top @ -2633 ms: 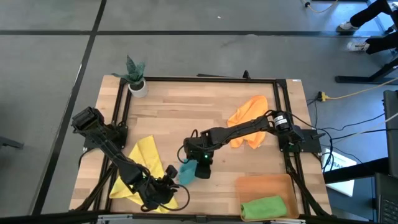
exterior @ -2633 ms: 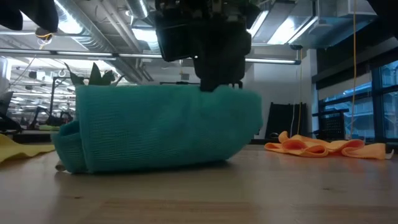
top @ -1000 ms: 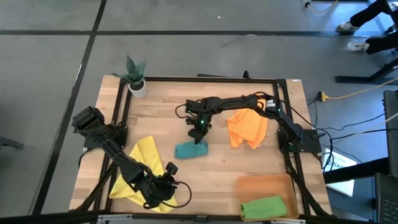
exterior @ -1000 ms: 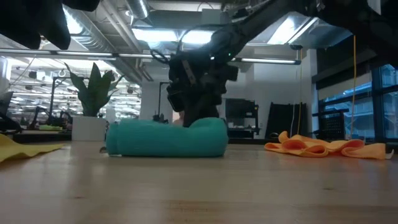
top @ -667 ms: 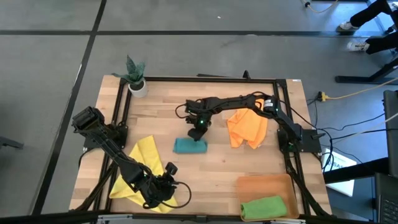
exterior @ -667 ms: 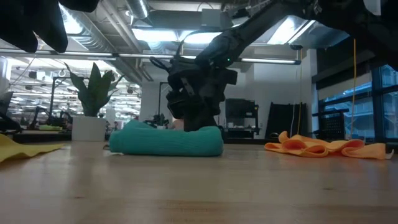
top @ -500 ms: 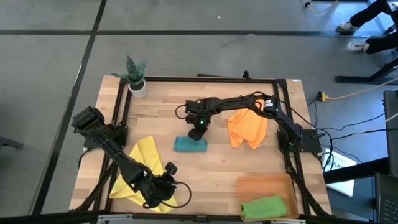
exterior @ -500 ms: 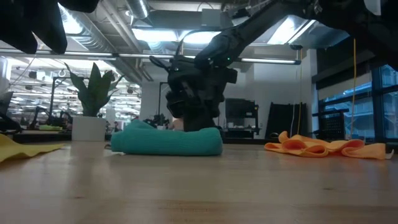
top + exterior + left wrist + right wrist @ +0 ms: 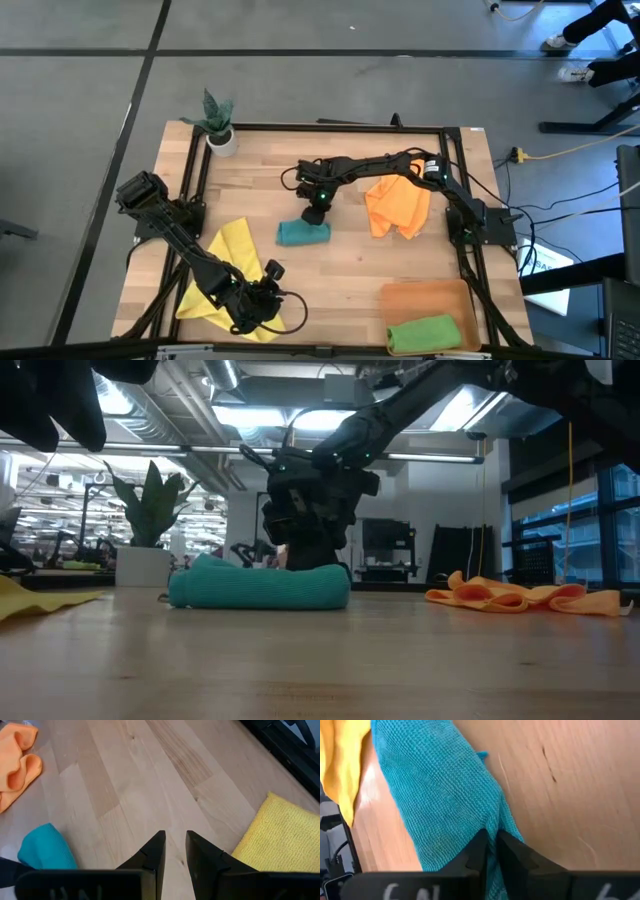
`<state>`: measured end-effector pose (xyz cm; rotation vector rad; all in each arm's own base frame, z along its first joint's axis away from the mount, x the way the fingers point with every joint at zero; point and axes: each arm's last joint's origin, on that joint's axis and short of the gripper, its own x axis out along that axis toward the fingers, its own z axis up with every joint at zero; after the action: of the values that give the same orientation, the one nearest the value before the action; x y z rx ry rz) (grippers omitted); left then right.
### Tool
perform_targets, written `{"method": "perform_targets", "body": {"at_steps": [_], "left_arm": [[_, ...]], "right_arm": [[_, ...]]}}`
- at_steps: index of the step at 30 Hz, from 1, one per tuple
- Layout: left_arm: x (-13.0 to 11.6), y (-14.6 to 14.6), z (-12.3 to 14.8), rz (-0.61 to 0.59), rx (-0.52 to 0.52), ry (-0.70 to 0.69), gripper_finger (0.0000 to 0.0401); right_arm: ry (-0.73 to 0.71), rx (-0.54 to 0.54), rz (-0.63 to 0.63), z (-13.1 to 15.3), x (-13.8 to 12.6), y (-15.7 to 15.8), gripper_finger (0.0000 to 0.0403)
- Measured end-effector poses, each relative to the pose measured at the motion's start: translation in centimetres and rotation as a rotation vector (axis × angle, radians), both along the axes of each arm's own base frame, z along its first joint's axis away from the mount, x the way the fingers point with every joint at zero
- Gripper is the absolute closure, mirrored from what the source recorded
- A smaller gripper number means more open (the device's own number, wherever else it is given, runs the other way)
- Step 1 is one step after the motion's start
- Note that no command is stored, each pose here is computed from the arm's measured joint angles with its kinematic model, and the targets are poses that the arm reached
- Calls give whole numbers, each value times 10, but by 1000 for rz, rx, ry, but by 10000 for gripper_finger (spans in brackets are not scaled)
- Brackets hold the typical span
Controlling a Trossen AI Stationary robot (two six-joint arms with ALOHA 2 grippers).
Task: Roll microfiber towels into tight, uniform cylinder then place into a basket
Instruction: Roll the blue microfiber towel
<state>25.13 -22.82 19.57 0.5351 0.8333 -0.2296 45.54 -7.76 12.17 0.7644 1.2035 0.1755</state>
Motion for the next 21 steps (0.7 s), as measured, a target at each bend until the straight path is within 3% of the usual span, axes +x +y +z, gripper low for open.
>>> {"method": "perform_targets", "body": {"at_steps": [9, 15, 21], "left_arm": [[0, 0, 0, 2, -2, 0, 335], [0, 0, 0, 2, -2, 0, 335], [0, 0, 0, 17, -15, 0, 335]], "right_arm": [[21, -65, -38, 1, 1, 3, 290], [70, 52, -129, 2, -1, -5, 284], [78, 58, -200, 9, 2, -16, 284]]}}
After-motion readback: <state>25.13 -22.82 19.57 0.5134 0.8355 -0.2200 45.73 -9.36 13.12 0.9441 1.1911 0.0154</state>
